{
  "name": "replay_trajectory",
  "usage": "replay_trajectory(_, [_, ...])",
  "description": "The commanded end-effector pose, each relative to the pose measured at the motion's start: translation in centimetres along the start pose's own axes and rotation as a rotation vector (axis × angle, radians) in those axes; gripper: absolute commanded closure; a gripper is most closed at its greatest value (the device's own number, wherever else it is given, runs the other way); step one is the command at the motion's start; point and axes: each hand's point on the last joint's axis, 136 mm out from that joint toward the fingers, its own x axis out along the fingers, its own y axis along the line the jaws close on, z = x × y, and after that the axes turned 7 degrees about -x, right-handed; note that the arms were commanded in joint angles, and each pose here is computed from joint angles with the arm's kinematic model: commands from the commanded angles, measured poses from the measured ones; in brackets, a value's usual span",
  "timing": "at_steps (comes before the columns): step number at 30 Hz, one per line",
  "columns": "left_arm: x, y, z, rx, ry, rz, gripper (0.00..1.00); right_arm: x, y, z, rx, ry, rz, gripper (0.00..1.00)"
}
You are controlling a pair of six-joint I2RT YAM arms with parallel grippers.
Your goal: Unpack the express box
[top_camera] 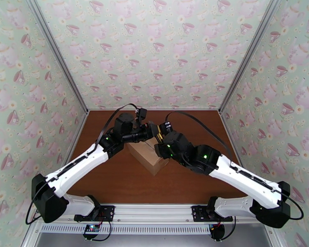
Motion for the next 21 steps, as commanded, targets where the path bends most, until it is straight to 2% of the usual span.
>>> replay_trajectory(1, [-1.1, -1.2, 1.0, 0.015, -0.054, -0.032, 1.0, -0.4, -0.3, 0.6, 0.018, -0.039, -0.008, 0.27])
replay_trajectory(4, [-1.4, -1.2, 1.4, 0.015, -0.069, -0.03, 1.0, -0.5, -0.2, 0.5, 0.027, -0.038, 0.001, 0.2])
replay_trajectory(9, [-2.6, -1.6, 3.0, 0.029, -0.128, -0.037, 1.0, -1.5, -0.1, 0.8, 0.097, -0.059, 0.074, 0.15])
replay_trajectory(17, [-5.5, -3.6, 7.5, 0.091, -0.262, -0.002, 1.0, -5.8, -2.2, 4.4, 0.335, -0.287, 0.26, 0.08])
replay_trajectory(21, [-7.1, -5.8, 10.0, 0.134, -0.384, -0.01, 1.0, -7.4, -3.3, 6.5, 0.432, -0.399, 0.366, 0.11])
